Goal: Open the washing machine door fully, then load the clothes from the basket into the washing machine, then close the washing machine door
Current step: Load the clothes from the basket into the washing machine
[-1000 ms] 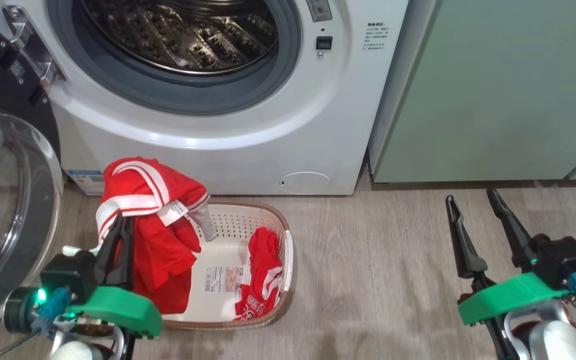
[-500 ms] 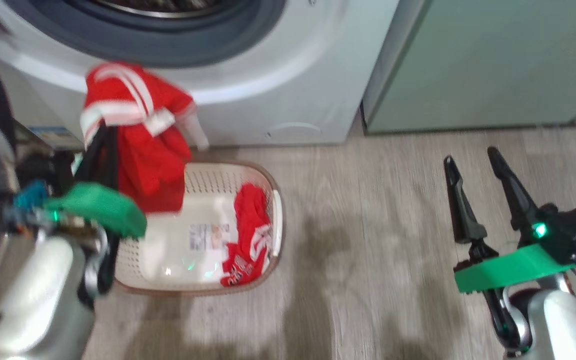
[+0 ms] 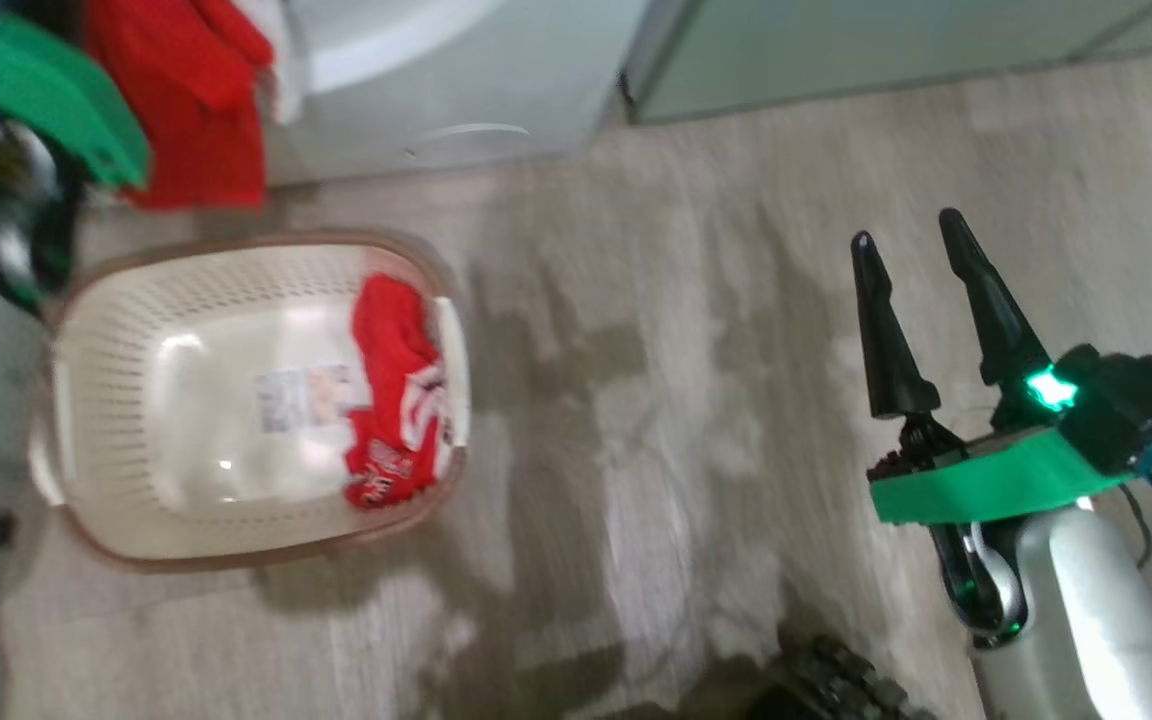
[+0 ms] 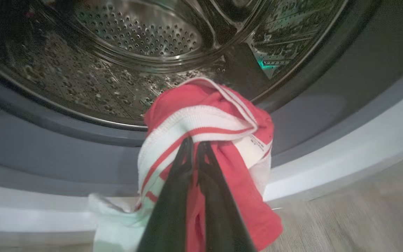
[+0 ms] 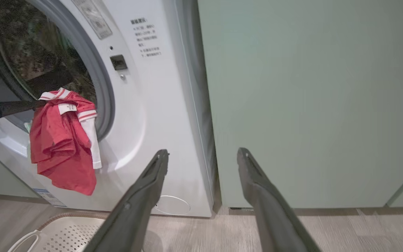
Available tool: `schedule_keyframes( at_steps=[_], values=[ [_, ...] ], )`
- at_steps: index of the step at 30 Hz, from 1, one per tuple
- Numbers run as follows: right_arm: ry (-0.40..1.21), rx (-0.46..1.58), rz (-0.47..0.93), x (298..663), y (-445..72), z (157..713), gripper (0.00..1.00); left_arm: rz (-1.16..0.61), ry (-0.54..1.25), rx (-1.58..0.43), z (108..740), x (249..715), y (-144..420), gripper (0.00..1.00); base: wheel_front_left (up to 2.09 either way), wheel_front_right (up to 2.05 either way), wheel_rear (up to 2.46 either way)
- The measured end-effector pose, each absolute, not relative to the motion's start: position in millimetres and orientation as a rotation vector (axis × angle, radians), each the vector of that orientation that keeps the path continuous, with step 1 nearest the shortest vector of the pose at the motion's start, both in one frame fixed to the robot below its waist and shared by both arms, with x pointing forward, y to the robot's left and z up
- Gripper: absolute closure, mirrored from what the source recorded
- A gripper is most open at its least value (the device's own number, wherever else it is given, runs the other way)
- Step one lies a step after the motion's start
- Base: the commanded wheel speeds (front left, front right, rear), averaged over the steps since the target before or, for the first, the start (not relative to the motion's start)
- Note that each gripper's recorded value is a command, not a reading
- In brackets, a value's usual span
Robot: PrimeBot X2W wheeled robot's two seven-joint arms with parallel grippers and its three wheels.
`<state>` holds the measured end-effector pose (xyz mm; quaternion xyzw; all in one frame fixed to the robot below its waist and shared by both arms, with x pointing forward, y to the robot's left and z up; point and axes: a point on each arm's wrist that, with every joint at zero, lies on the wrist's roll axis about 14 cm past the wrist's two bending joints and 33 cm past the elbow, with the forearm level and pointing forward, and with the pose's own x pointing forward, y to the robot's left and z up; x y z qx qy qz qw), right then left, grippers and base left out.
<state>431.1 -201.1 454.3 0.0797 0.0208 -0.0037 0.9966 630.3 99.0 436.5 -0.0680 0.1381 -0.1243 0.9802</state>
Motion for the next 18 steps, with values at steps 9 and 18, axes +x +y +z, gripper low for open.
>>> schedule_keyframes(
  at_steps=[9, 18],
  values=[
    [0.106, 0.166, -0.076, 427, -222, 428, 0.0, -0.284, 0.47, -0.125, 400, 691, 82, 1.0, 0.0, 0.0, 0.0],
    [0.137, 0.169, -0.128, 424, -238, 418, 0.0, -0.231, 0.526, -0.124, 374, 725, 85, 1.0, 0.0, 0.0, 0.0]
  ],
)
